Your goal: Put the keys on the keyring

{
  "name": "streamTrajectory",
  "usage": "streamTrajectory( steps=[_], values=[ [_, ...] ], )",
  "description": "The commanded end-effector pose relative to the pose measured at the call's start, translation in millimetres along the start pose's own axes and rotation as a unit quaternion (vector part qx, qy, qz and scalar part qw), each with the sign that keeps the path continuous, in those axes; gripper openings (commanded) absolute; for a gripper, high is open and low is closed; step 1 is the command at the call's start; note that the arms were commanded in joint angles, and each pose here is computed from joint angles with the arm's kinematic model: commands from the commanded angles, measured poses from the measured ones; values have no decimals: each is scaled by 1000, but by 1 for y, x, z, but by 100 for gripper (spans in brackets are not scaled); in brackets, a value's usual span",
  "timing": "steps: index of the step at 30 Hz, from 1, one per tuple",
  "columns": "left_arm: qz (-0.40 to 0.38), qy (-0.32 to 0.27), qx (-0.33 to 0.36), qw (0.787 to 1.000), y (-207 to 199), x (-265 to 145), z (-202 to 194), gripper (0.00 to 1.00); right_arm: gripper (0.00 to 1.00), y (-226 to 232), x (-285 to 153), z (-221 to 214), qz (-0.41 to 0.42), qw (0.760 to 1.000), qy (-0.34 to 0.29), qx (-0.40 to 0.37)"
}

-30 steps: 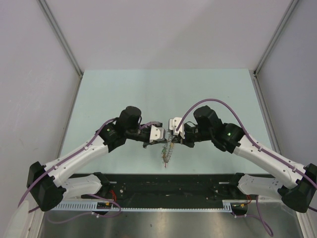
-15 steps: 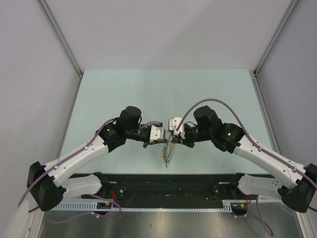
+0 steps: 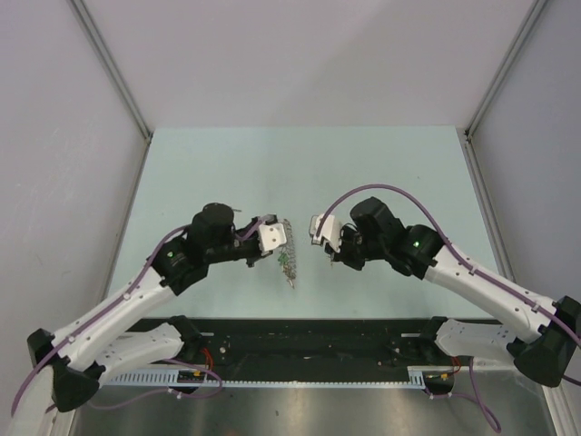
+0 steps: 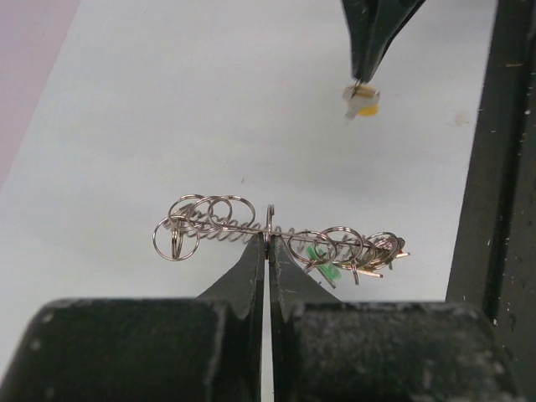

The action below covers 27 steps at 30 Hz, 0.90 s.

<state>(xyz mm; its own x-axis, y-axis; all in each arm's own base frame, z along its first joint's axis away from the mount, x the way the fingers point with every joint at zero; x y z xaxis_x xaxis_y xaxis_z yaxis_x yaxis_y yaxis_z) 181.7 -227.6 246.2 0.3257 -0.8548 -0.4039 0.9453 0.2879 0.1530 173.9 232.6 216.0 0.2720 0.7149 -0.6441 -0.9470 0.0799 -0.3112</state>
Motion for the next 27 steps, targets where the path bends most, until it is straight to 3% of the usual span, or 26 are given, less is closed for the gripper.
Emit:
streamTrajectory(
  steps=[1,6,12,27],
  values=[
    [112,-17,-57,992,11,-32,-9,0,0,-9,1,-27,-26,995,97,22],
    [208,-25,-94,973,22,-54,-33,0,0,-9,23,-53,-10,986,164,32],
    [271,-71,-100,955,29,-76,-33,0,0,-2,68,-81,36,974,218,41],
    [285,-88,-93,950,32,-82,-31,1,0,-12,150,-85,71,979,190,28]
  ],
)
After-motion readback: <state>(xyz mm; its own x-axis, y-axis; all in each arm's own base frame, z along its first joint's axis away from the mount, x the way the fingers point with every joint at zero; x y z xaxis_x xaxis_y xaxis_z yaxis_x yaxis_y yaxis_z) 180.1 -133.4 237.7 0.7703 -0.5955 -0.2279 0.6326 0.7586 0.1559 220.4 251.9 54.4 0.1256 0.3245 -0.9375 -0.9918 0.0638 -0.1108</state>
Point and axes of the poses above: each gripper's point midway between its finger pads, its own x axis out along the fingers, its own y axis along the line the jaws close on, z = x × y, the point moved 3 cm from there along -x, back along the fingers, and after that the axes turned 10 degrees about -x, right-handed, at the moved point
